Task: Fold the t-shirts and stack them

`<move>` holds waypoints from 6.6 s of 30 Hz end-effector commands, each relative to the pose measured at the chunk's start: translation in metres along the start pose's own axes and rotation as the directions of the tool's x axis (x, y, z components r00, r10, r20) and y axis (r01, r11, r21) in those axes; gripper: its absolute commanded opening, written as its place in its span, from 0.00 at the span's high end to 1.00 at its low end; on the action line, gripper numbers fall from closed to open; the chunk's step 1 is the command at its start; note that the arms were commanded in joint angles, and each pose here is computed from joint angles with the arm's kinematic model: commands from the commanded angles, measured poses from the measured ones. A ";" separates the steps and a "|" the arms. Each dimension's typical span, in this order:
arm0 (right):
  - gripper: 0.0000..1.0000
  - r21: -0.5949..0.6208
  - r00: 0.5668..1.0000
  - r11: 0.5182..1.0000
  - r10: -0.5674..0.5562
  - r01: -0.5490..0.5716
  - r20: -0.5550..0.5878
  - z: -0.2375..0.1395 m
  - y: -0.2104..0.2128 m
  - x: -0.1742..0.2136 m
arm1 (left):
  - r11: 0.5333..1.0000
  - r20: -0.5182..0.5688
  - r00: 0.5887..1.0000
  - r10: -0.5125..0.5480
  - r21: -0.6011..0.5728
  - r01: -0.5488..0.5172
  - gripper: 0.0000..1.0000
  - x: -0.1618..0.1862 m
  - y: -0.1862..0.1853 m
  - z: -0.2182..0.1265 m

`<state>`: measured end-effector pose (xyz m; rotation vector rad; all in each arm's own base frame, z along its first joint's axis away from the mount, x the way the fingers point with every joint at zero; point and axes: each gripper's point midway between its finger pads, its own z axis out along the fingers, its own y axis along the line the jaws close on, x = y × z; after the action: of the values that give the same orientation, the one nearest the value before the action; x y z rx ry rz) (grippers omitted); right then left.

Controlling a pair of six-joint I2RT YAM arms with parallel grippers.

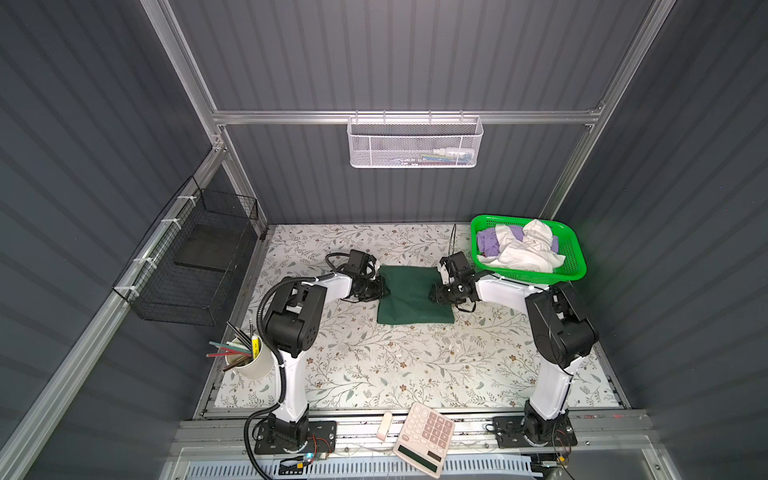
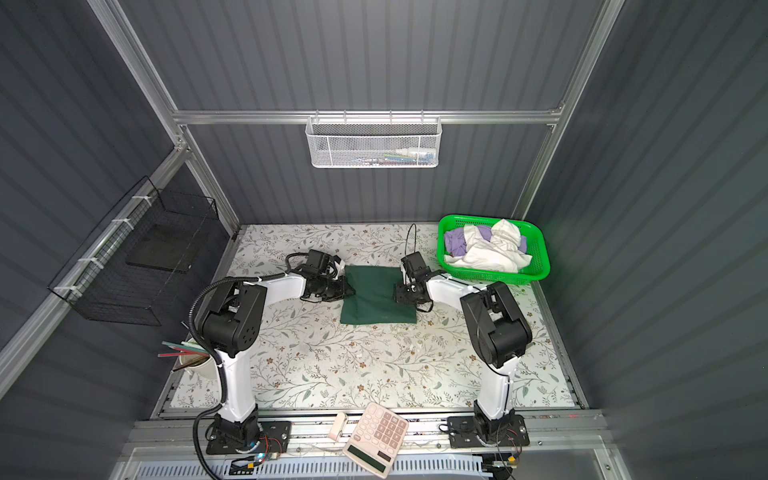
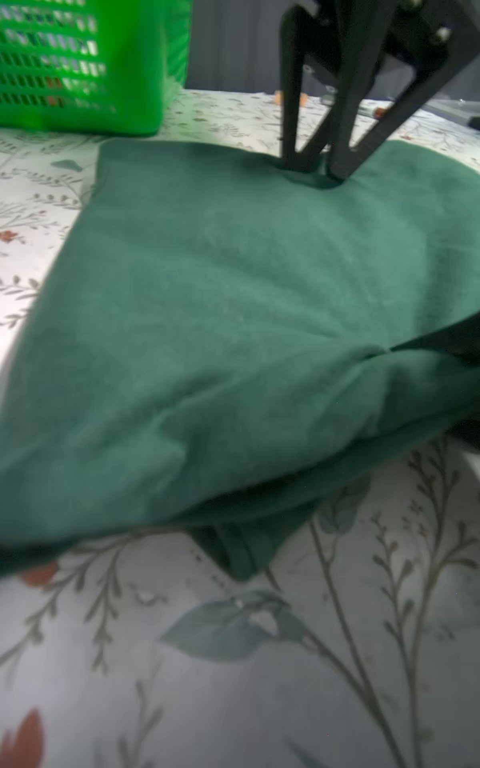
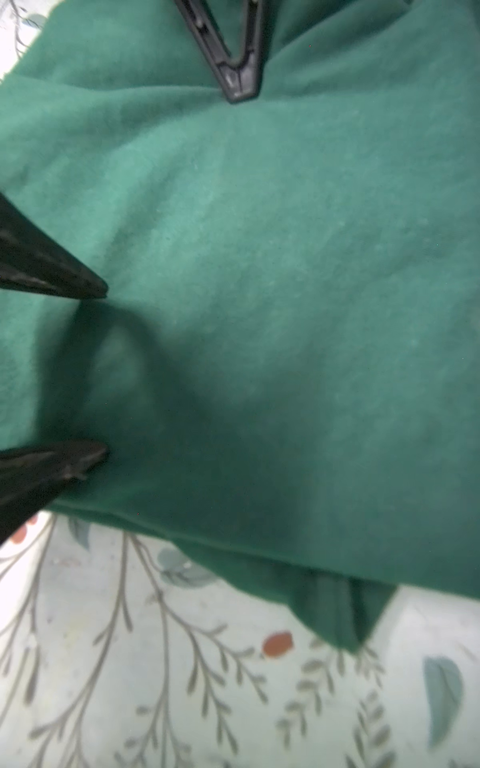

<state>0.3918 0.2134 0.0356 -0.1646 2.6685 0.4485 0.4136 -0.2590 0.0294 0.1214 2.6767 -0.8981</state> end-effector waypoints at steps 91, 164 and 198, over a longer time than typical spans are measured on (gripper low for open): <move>0.01 -0.378 0.963 0.925 0.138 -0.042 0.231 -0.171 0.050 0.126 | 0.452 0.262 0.961 0.093 -0.871 0.194 1.00 -0.191 0.217 -0.213; 0.01 -0.300 0.974 0.953 0.105 -0.042 0.199 -0.150 0.053 0.095 | 0.726 0.384 0.922 -0.052 -0.620 0.299 0.60 -0.196 0.270 -0.143; 0.01 0.383 0.507 0.869 -0.188 -0.312 0.841 -0.219 -0.176 0.044 | 0.509 0.564 0.783 0.261 -0.770 0.385 0.00 0.047 0.200 -0.241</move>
<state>0.2755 -0.0307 0.0874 0.3110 1.9266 -0.1870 0.3330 0.0364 0.0813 -0.4390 2.2768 0.4521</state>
